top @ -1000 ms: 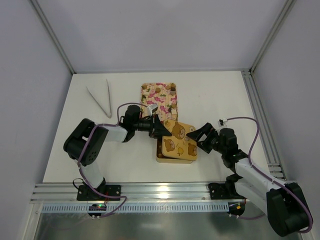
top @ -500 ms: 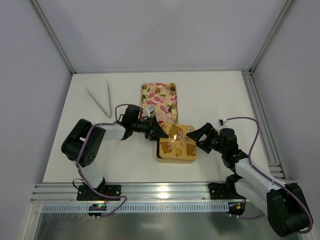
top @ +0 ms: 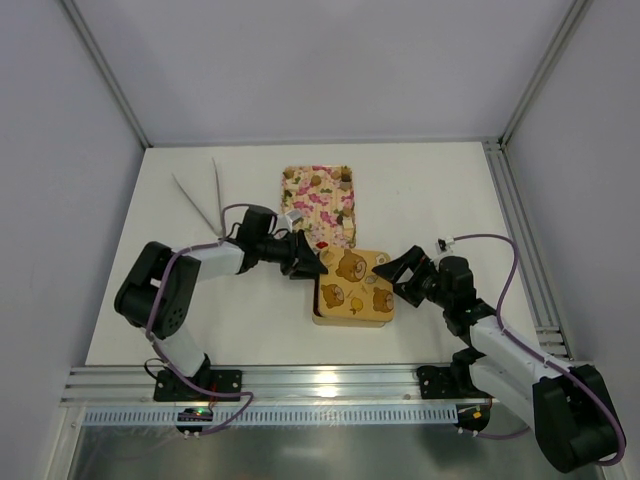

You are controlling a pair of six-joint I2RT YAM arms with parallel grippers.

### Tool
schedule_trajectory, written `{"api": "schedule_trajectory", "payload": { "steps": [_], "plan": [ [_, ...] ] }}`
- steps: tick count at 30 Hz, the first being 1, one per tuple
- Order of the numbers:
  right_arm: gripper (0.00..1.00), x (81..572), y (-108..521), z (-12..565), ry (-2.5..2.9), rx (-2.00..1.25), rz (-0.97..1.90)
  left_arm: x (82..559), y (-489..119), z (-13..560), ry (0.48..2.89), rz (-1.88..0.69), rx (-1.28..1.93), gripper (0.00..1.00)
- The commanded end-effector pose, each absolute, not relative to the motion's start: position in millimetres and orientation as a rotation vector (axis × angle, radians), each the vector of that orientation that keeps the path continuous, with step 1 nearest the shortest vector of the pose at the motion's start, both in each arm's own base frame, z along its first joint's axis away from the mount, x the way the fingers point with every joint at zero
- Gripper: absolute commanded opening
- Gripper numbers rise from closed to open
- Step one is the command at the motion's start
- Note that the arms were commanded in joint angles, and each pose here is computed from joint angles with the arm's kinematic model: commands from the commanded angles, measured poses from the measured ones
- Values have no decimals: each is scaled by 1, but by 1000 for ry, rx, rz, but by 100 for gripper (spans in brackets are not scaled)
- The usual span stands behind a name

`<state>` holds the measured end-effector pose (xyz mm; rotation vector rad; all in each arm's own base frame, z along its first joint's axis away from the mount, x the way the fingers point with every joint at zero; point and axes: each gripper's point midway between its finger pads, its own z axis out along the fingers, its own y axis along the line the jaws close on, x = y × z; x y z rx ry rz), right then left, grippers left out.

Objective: Pack the chocolate

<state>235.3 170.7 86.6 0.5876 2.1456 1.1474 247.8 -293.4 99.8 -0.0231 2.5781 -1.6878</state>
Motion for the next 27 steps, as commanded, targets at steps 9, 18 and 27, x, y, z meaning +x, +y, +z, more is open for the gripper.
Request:
{"api": "schedule_trajectory", "payload": {
  "steps": [9,18,27],
  "plan": [
    [100,244,176,102,2109,535,1148,254,-283,114,2548,-1644,11,36],
    [100,246,177,103,2140,509,1079,257,-276,116,2554,-1608,18,36],
    [100,251,175,104,2177,478,989,256,-265,113,2598,-1532,-30,37]
  ]
}}
